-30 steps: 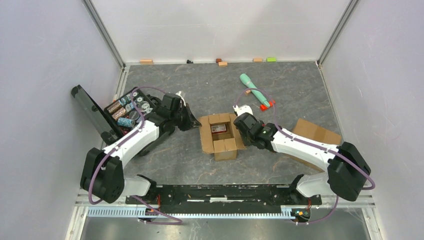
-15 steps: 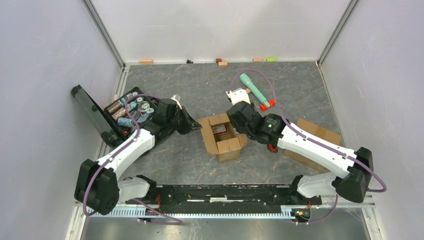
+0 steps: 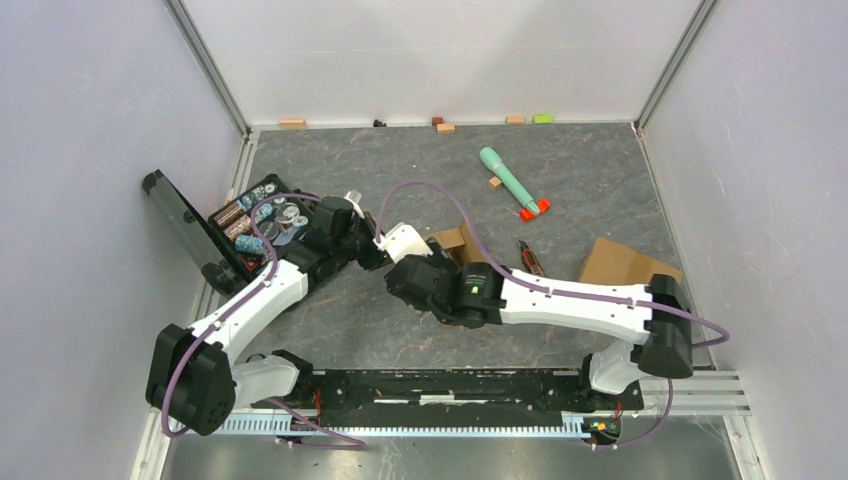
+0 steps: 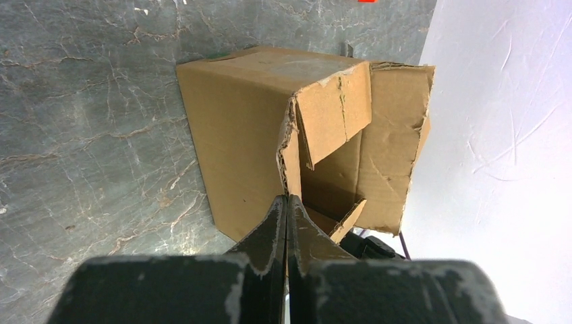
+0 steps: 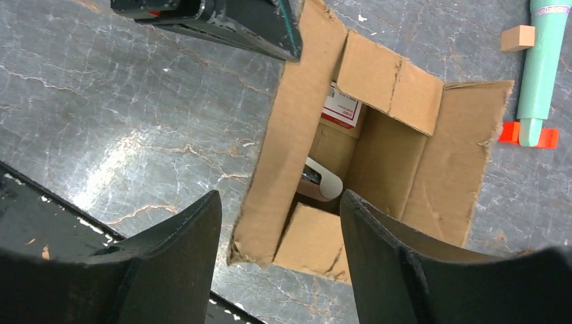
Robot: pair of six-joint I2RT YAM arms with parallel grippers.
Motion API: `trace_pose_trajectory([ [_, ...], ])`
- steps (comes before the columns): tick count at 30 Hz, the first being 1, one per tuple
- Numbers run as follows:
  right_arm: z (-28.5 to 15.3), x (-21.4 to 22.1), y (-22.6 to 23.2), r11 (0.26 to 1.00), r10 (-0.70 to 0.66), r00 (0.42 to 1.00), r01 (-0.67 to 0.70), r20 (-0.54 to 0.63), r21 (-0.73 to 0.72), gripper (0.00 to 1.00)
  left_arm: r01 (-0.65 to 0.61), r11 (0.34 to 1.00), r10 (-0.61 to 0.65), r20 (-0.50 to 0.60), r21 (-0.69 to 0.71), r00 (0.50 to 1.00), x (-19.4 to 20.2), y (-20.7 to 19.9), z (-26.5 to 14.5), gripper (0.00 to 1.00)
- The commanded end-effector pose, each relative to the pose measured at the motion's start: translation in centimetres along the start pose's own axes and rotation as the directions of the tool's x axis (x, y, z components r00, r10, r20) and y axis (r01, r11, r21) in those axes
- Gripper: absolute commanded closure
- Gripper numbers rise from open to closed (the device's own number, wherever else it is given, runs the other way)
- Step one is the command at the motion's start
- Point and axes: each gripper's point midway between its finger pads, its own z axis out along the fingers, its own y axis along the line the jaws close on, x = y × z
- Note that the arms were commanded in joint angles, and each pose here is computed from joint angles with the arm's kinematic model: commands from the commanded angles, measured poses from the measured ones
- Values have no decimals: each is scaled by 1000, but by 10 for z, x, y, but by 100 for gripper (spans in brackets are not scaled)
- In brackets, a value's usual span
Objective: Unpack the express box
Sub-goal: Pick up the express box from the center of the board.
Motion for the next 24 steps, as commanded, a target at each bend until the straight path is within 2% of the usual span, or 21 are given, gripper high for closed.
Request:
trace_pose_trajectory([
  [1, 11, -13, 4, 997, 39, 999, -41, 29, 62, 32, 1, 997, 0, -3, 81, 1000, -2, -27, -10, 98],
  [7, 35, 9, 5, 989, 16, 1000, -12, -26, 145, 42, -8, 997, 8, -6, 78, 1000, -2, -29, -11, 98],
  [10, 41, 9, 4, 984, 10, 1000, -5, -28, 176, 53, -22, 996, 23, -5, 85, 1000, -4, -33, -13, 93],
  [12, 41, 3, 0, 980, 11, 1000, -5, -25, 197, 76, -38, 996, 38, 2, 80, 999, -6, -34, -16, 83],
  [14, 38, -5, -9, 977, 22, 1000, -17, -20, 213, 97, -55, 996, 54, 24, 70, 998, -15, -35, -20, 61],
  [15, 36, -8, -15, 976, 35, 999, -31, -16, 217, 100, -56, 996, 54, 37, 68, 998, -21, -36, -22, 46],
  [17, 31, -15, -26, 979, 75, 997, -74, 1, 191, 100, -66, 995, 61, 77, 70, 995, -38, -39, -31, 29],
  [19, 23, -23, -37, 980, 120, 992, -123, 29, 158, 100, -71, 996, 64, 129, 54, 990, -60, -37, -40, 21],
  [24, -8, -65, -52, 969, 244, 961, -247, 131, 5, 100, -14, 999, 6, 200, 36, 980, -98, -15, -47, 16],
])
